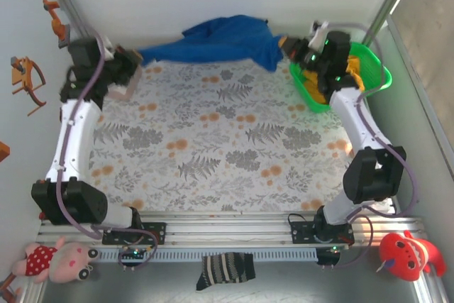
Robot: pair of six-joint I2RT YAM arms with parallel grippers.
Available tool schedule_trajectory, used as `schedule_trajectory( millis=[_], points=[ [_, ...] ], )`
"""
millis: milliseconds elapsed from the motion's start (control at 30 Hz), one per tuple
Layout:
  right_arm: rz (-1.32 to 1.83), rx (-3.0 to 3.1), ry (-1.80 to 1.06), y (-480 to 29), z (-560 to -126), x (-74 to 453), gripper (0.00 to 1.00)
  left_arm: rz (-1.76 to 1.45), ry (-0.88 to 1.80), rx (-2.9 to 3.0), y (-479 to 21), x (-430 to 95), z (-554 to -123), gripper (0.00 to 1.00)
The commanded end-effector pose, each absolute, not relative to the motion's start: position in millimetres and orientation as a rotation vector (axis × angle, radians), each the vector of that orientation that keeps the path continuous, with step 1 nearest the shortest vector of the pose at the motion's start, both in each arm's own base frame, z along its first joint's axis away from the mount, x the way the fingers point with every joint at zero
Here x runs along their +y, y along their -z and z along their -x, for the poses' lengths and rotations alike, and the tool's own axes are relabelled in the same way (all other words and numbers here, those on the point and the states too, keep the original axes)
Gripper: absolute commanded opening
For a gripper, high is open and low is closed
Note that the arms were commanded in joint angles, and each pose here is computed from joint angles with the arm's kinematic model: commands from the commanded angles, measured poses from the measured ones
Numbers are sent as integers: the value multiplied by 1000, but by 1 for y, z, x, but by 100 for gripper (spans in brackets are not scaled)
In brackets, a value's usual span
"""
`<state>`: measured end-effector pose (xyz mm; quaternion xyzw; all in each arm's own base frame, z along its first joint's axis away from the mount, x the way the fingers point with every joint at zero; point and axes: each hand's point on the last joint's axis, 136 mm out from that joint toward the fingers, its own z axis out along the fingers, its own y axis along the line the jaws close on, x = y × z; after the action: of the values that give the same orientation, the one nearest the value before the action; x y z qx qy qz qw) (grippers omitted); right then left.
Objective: Fold the inside-out t-shirt
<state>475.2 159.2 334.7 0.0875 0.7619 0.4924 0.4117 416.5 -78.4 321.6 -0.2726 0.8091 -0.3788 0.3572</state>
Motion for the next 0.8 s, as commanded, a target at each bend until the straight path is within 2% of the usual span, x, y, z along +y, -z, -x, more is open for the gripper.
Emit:
schedule_trajectory(
  millis=[0, 133, 267, 433, 700, 733, 767],
  points=[
    [-315, 2119, -1227, -215, -459, 160, 0, 706, 918, 2214, -247, -85, -377, 0],
    [-406, 2346, -1154, -112, -420, 154, 0, 700, 846, 2407, -163, -101, -332, 0],
    [-466, 2472, -1107, -66, -384, 147, 0, 647, 810, 2530, -131, -115, -301, 0],
    [-491, 2570, -1007, -57, -352, 136, 0, 595, 788, 2613, -118, -130, -262, 0],
    [-512, 2640, -740, -81, -316, 104, 0, 599, 704, 2694, -99, -124, -218, 0],
    [-524, 2655, -704, -82, -310, 99, 0, 599, 698, 2701, -97, -124, -215, 4],
    [-539, 2673, -662, -81, -303, 94, 0, 601, 688, 2711, -94, -122, -213, 16]
  ],
)
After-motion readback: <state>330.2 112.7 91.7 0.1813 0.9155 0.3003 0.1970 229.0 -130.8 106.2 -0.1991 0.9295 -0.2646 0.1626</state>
